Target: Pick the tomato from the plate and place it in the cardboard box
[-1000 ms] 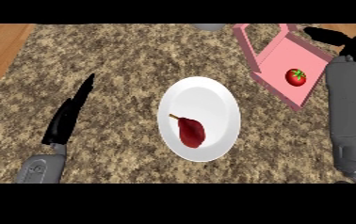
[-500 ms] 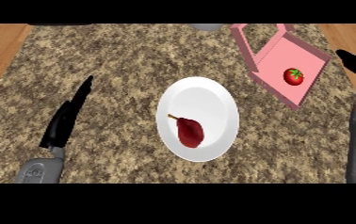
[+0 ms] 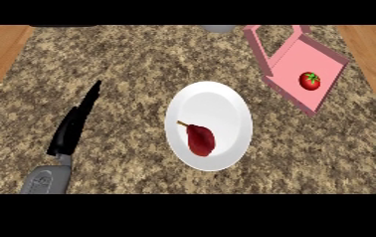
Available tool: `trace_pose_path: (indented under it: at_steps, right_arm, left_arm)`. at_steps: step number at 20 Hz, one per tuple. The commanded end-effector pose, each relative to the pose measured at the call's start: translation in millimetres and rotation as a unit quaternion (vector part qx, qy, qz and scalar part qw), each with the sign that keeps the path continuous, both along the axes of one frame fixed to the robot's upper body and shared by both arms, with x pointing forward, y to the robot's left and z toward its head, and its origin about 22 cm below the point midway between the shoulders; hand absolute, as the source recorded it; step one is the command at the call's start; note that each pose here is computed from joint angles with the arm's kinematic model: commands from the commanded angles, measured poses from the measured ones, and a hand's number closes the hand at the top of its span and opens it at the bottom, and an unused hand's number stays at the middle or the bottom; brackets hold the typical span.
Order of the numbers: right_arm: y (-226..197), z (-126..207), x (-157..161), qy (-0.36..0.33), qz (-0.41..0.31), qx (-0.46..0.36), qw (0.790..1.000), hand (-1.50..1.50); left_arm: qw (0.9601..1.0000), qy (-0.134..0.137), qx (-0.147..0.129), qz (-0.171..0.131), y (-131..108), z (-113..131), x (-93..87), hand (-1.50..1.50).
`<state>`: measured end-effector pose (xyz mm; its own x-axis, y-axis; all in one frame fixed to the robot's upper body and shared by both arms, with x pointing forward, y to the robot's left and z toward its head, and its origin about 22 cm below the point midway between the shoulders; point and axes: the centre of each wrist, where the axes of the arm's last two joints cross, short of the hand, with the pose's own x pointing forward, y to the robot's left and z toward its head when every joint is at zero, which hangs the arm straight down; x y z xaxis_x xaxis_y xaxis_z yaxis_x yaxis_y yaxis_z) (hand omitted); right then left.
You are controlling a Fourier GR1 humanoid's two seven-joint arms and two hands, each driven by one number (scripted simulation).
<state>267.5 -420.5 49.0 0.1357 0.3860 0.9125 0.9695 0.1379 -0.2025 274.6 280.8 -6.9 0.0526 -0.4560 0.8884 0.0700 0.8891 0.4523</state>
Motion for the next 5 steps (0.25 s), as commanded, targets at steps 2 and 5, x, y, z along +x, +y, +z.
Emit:
trace_pose_path:
  at_steps: [2, 5]
  right_arm:
    - [-19, 0, -41, 0.017, -0.003, -0.006, 1.000, -1.50]
    - [-31, -23, -39, 0.025, 0.009, -0.007, 1.000, -1.50]
  left_arm:
    - [1.0000, 0.000, 0.005, -0.001, -5, -15, -11.3, 0.00]
    - [1.0000, 0.002, 0.003, -0.001, 2, 2, 3.8, 0.00]
